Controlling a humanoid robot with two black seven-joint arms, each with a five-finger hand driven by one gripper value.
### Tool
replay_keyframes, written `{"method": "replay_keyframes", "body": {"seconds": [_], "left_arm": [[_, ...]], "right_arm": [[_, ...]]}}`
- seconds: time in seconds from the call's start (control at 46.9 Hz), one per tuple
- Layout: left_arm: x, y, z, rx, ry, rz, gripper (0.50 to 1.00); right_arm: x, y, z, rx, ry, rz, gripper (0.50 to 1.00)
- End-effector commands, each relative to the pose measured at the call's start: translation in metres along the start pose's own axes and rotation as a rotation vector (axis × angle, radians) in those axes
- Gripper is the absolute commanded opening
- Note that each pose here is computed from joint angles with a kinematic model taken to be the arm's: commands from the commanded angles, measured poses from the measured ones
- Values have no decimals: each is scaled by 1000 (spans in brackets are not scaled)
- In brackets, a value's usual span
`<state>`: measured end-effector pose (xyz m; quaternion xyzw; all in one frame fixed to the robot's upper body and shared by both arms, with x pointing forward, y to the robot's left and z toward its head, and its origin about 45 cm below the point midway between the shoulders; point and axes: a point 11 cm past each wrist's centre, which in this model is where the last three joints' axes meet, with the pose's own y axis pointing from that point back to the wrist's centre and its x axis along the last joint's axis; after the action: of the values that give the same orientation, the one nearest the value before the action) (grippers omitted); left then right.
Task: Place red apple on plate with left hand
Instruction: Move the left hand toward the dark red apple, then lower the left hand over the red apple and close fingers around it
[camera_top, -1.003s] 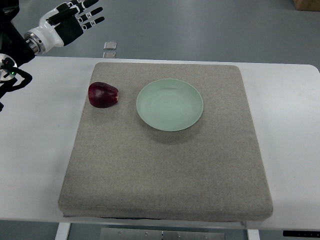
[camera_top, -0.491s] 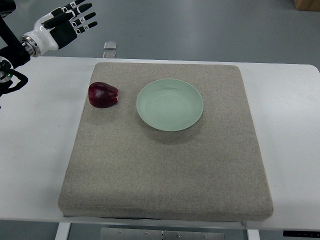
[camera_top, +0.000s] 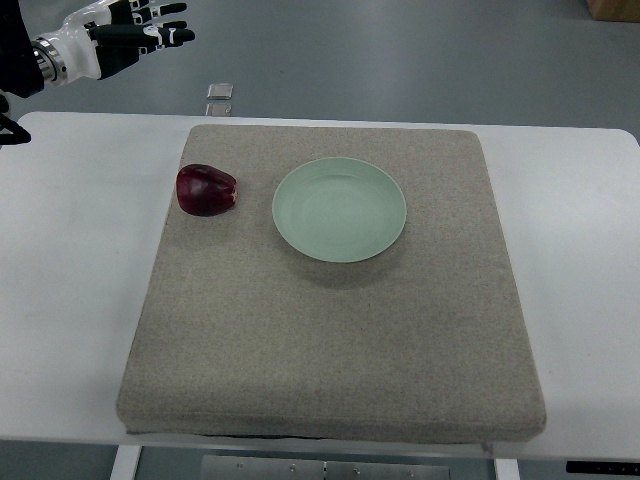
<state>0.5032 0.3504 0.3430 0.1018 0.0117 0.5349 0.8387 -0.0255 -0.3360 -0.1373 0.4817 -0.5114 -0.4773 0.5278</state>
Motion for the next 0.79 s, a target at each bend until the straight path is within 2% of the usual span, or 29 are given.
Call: {"method": "replay_keyframes", "body": {"seconds": [0.0, 0.192, 0.32, 0.576, 0.768], "left_arm": [[-1, 5, 5, 28, -138, -19, 996], [-14, 11, 0, 126, -478, -86, 996], [-22, 15, 1, 132, -645, -131, 994], [-50, 21, -19, 138, -993, -277, 988], [-64, 29, -69, 123, -1151, -275, 992]], "right_arm": [[0, 0, 0, 1, 0, 1, 932], [0, 0, 0, 0, 0, 0, 932], [0, 0, 0, 0, 0, 1, 930], [0, 0, 0, 0, 0, 0, 932], [0, 0, 0, 0, 0, 0, 932]]}}
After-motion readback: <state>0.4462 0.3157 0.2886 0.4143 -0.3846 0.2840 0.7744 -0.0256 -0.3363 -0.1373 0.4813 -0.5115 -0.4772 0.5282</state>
